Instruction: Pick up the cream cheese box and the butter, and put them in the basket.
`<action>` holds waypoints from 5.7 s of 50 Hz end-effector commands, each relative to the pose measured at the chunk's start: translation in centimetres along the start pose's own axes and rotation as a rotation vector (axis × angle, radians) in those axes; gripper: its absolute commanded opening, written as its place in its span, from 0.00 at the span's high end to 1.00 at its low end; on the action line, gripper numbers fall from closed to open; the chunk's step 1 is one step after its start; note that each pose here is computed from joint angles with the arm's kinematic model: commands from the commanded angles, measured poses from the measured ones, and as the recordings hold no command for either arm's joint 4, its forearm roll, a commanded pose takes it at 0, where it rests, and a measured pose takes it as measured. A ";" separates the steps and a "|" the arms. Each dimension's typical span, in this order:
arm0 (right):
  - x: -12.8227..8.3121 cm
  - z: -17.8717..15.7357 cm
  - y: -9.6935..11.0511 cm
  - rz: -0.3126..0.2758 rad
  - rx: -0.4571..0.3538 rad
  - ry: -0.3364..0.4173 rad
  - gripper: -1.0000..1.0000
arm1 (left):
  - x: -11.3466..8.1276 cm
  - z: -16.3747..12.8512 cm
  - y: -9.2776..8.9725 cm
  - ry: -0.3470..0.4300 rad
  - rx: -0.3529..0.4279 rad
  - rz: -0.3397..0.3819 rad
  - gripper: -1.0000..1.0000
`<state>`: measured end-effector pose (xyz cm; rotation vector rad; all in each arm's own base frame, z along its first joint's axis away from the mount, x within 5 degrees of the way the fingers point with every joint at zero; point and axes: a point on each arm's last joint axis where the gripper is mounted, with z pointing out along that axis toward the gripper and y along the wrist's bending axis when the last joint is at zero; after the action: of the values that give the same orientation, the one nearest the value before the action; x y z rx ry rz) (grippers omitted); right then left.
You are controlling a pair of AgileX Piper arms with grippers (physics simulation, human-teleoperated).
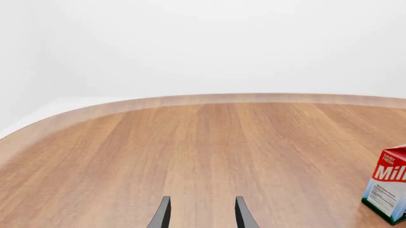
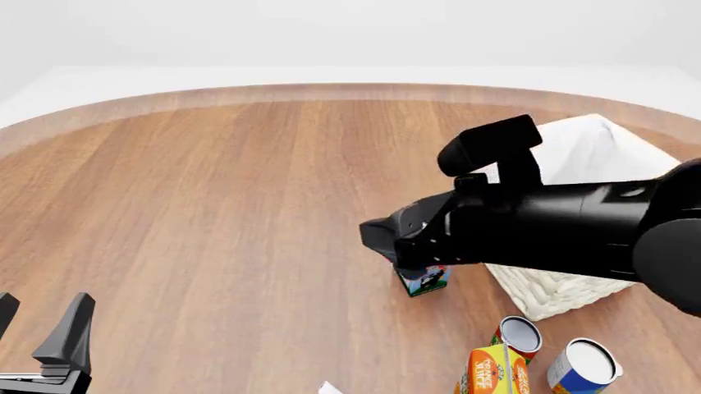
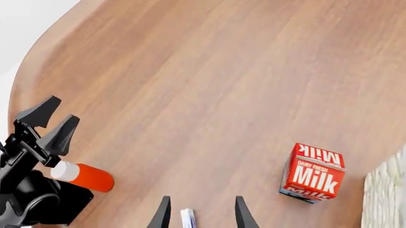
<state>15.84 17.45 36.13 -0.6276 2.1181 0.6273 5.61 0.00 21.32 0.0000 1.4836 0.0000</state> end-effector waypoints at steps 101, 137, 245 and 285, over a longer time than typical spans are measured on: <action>13.4 13.2 1.3 0.111 0.004 0.351 0.00 | 0.0 0.0 0.0 0.000 0.000 0.000 0.00; 16.0 14.6 1.9 0.137 0.001 0.398 0.00 | 0.0 0.0 0.0 0.000 0.000 0.000 0.00; 13.6 14.4 1.8 0.103 0.002 0.369 1.00 | 0.0 0.0 0.0 0.000 0.000 0.000 0.00; -0.6 5.5 1.0 -0.066 0.001 0.103 1.00 | 0.0 0.0 0.0 0.000 0.000 0.000 0.00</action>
<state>18.35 22.72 30.68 -0.7500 2.2537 0.5688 5.61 0.00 21.32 0.0000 1.4836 0.0000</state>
